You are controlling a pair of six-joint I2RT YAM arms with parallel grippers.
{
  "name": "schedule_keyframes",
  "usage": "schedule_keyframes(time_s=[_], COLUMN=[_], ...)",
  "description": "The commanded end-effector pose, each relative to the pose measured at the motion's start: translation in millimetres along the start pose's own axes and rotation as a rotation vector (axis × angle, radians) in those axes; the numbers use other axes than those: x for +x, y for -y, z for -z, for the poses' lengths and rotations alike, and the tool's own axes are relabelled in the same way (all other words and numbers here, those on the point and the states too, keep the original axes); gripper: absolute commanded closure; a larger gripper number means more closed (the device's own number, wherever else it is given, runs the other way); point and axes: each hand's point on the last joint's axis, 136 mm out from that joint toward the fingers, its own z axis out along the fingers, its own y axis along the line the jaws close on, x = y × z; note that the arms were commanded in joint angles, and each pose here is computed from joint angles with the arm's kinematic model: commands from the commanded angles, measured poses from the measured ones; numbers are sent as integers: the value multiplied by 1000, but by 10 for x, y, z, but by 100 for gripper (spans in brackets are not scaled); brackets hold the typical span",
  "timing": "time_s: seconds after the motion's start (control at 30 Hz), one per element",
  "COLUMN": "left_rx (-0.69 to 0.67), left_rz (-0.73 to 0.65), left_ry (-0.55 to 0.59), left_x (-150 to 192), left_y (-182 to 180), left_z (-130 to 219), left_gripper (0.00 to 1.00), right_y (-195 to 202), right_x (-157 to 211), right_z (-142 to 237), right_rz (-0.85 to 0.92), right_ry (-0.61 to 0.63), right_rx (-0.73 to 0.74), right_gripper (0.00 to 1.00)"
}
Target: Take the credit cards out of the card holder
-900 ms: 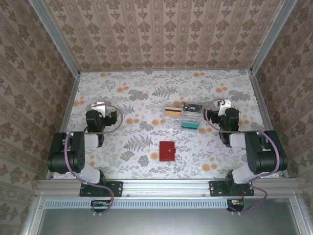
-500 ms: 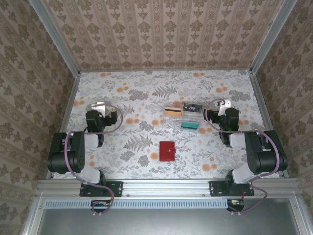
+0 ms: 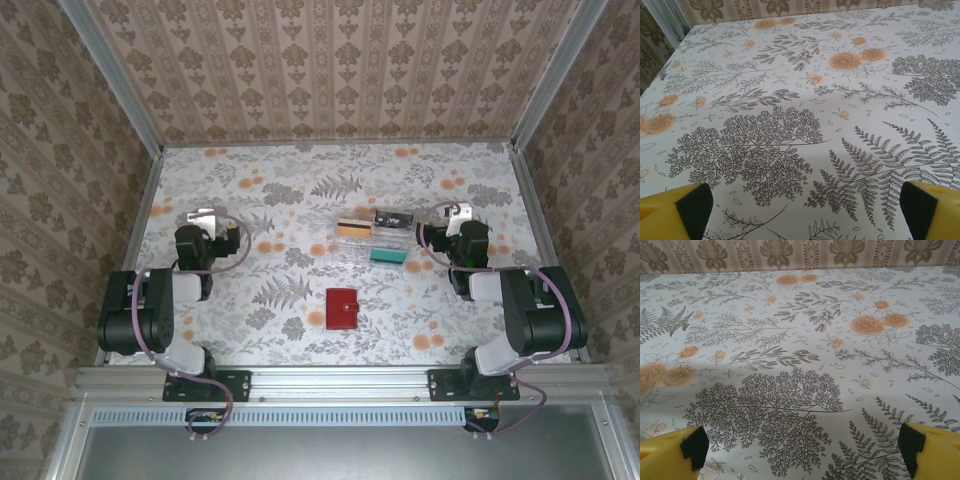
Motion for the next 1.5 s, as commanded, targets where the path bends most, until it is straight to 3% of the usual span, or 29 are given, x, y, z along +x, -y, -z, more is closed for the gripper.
schedule_keyframes(time_s=[0.0,0.23,0.37,0.47,0.53,0.63,0.77,0.97,1.2,1.4,1.47], left_rx=[9,-66,-167,-241,-140,-52,31,91,204,272,267], left_rz=[-8,66,259,422,458,504,494,440,362,405,411], left_ry=[37,-68,-142,-234,-271,-290,-327,-425,-552,-598,-621], left_x=[-144,-662,-1065,-1158,-1216,-1239,-1178,-906,-445,-163,-61], left_y=[-14,-183,-384,-505,-369,-191,153,744,1432,1615,1621], left_z=[10,198,433,628,652,707,823,999,1206,1383,1428], left_gripper=[0,0,0,0,0,0,0,0,0,0,0], right_y=[93,252,368,452,527,435,196,-276,-1016,-1513,-1661], right_x=[-64,-374,-616,-808,-873,-991,-1056,-1050,-556,-147,-3], right_z=[2,177,377,555,683,739,761,973,1274,1594,1677], right_rz=[-19,-67,-172,-330,-437,-430,-436,-363,-175,-13,12], right_ry=[24,2,-6,17,1,-52,-143,-186,-363,-458,-498], right_rx=[51,153,227,280,339,293,179,69,-16,-66,-91], right_gripper=[0,0,0,0,0,0,0,0,0,0,6])
